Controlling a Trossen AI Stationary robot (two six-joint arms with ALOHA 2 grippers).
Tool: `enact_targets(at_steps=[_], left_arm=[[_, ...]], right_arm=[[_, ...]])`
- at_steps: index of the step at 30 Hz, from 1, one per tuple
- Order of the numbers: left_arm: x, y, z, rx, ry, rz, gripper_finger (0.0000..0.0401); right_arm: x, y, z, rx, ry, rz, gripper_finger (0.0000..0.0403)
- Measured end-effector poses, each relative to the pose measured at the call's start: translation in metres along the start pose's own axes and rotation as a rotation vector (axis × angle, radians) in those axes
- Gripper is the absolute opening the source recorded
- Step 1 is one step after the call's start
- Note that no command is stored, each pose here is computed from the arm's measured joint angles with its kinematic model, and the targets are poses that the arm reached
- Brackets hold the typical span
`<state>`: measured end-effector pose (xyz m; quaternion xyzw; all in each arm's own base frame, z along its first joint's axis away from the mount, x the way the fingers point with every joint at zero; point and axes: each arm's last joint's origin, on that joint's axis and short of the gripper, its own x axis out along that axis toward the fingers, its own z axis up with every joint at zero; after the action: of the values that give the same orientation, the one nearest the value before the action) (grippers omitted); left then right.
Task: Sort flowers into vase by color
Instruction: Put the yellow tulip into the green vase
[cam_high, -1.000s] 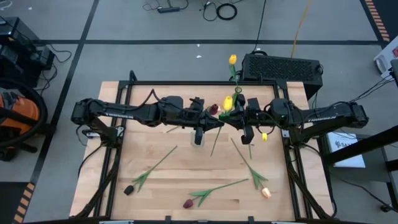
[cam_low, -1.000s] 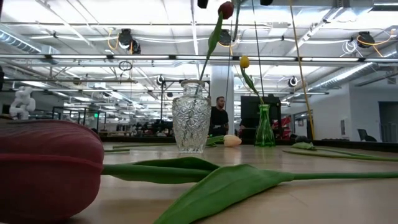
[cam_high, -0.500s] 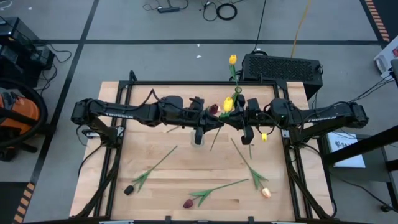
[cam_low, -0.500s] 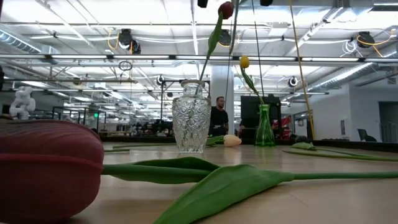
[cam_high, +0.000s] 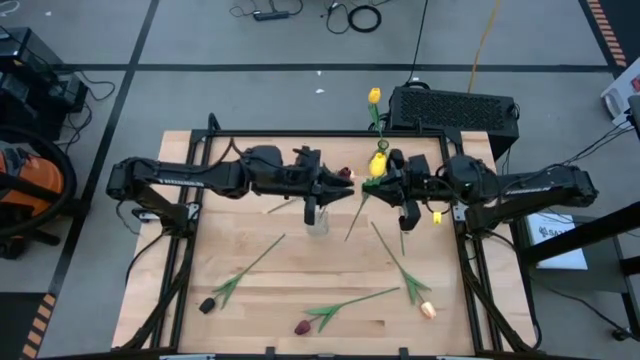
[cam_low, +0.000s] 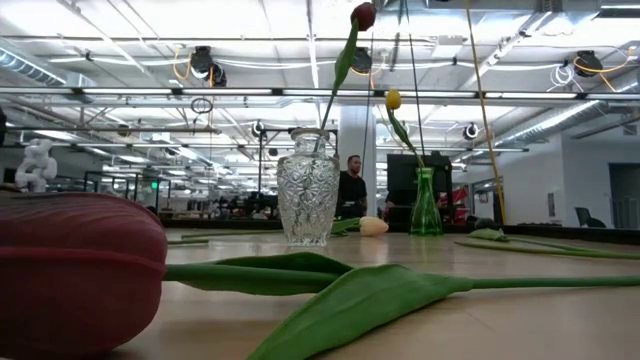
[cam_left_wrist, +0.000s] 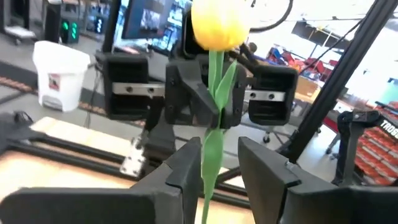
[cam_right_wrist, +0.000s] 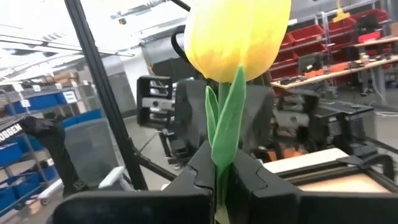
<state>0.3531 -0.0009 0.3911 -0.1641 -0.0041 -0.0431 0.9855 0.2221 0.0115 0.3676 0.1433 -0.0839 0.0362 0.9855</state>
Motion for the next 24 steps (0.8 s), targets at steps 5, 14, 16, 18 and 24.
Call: enact_targets(at_steps=[5, 14, 16, 18, 24], left_arm=[[-0.016, 0.001, 0.018, 0.067, -0.047, 0.011, 0.0114], [-0.075, 0.006, 0.044, 0.154, 0.059, 0.123, 0.0114], [-0.089, 0.006, 0.050, 0.198, 0.009, 0.133, 0.0114], [-0.105, 0.007, 0.057, 0.257, -0.058, 0.143, 0.0114], [-0.151, 0.026, 0.044, 0.322, -0.080, 0.268, 0.0114]], right_arm=[[-0.021, -0.001, 0.008, -0.018, 0.017, -0.114, 0.0006], [-0.058, -0.005, 0.025, -0.120, -0.036, -0.415, 0.0006], [-0.064, -0.005, 0.029, -0.131, -0.061, -0.444, 0.0006], [-0.068, -0.005, 0.032, -0.138, -0.080, -0.478, 0.0006], [-0.072, -0.010, 0.031, -0.173, -0.087, -0.667, 0.0006]])
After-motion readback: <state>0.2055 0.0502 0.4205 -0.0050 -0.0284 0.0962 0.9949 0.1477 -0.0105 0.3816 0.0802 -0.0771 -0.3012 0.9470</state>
